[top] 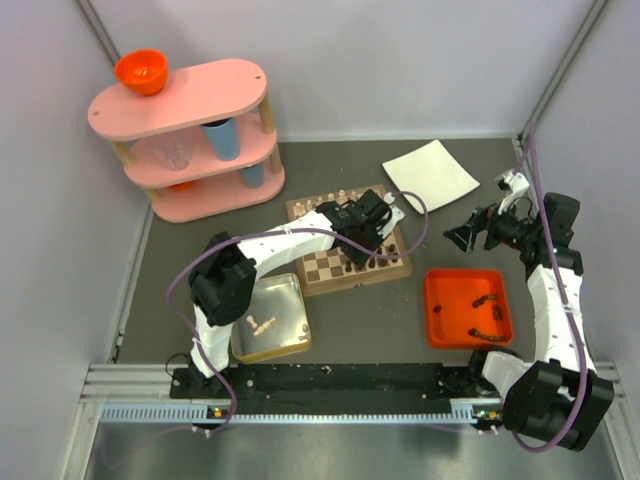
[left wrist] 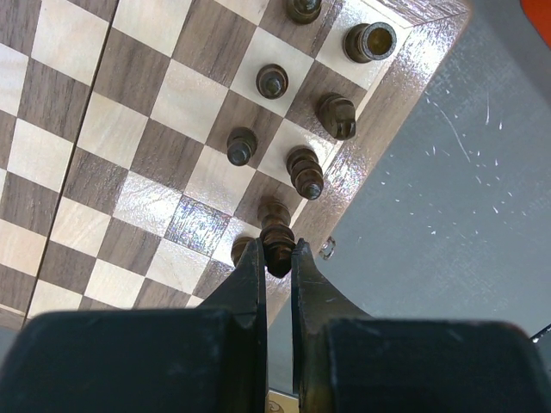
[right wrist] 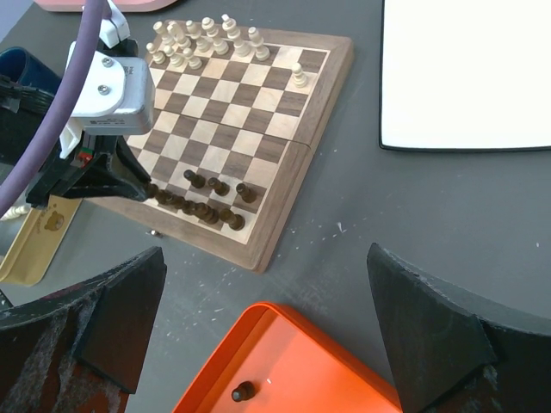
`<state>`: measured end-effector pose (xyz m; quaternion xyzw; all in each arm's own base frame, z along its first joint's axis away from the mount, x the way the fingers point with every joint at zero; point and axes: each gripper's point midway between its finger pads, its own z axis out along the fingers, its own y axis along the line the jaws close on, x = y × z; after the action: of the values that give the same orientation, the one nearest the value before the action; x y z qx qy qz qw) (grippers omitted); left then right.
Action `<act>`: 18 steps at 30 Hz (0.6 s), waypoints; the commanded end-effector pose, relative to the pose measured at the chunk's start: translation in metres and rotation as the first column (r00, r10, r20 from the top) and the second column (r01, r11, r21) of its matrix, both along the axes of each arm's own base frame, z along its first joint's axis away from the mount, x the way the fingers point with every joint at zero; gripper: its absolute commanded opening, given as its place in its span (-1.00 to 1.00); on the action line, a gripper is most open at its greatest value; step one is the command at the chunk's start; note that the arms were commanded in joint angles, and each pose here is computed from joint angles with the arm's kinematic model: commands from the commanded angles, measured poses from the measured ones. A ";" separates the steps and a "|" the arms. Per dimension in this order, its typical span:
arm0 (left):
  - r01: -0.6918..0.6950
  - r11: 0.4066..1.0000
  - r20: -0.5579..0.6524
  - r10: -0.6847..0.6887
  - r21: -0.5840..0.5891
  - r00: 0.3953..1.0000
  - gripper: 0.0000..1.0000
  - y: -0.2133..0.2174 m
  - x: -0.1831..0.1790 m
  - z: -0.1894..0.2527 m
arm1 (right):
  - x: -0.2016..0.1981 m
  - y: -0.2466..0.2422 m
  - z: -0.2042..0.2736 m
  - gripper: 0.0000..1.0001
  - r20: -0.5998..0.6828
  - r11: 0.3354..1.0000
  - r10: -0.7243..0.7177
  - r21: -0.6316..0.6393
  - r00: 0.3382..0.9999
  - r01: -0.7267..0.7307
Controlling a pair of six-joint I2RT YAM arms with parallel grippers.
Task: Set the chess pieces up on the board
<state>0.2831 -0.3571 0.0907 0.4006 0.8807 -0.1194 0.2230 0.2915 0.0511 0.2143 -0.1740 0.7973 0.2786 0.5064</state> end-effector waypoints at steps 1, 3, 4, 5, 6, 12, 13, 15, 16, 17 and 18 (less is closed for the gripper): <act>0.004 0.999 0.016 -0.003 -0.044 1.000 -0.93 -0.006 0.004 0.007 | 0.005 -0.005 0.008 0.98 0.037 1.000 -0.006 -0.019 0.999 0.007; 0.004 0.999 0.012 -0.004 -0.043 1.000 -0.92 -0.006 0.003 0.006 | 0.005 -0.006 0.008 0.98 0.040 1.000 -0.006 -0.022 0.999 0.007; 0.003 0.999 0.012 -0.003 -0.041 1.000 -0.92 -0.006 0.003 0.005 | 0.005 -0.006 0.009 0.98 0.039 1.000 -0.008 -0.021 0.999 0.009; 0.003 0.999 0.011 -0.002 -0.043 1.000 -0.91 -0.006 0.004 0.005 | 0.005 -0.006 0.008 0.98 0.038 1.000 -0.006 -0.022 0.999 0.007; 0.002 0.999 0.014 -0.001 -0.045 1.000 -0.90 -0.006 0.004 0.005 | 0.005 -0.006 0.008 0.98 0.039 1.000 -0.007 -0.024 0.999 0.008; -0.002 0.999 0.001 0.002 -0.040 1.000 -0.86 -0.005 0.004 -0.001 | 0.005 -0.007 0.008 0.98 0.039 1.000 -0.010 -0.026 0.999 0.011; -0.002 0.999 0.000 0.002 -0.039 1.000 -0.86 -0.004 0.003 -0.002 | 0.005 -0.006 0.008 0.98 0.038 1.000 -0.009 -0.026 0.999 0.010; -0.006 0.999 -0.001 0.006 -0.037 1.000 -0.85 -0.004 0.004 -0.004 | 0.005 -0.006 0.008 0.98 0.039 1.000 -0.008 -0.027 0.999 0.009; -0.005 0.999 -0.002 0.004 -0.036 1.000 -0.80 -0.004 0.003 -0.004 | 0.005 -0.006 0.008 0.98 0.040 1.000 -0.008 -0.028 0.999 0.010; -0.008 0.999 0.000 0.008 -0.033 1.000 -0.76 -0.003 0.004 -0.005 | 0.005 -0.007 0.008 0.98 0.041 1.000 -0.011 -0.029 0.999 0.012; -0.008 0.999 0.001 0.008 -0.034 1.000 -0.73 -0.003 0.004 -0.004 | 0.005 -0.007 0.008 0.98 0.041 1.000 -0.010 -0.029 0.999 0.011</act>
<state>0.2817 -0.3556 0.0844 0.3991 0.8820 -0.1247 0.2174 0.2917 0.0505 0.2130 -0.1728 0.7989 0.2776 0.5048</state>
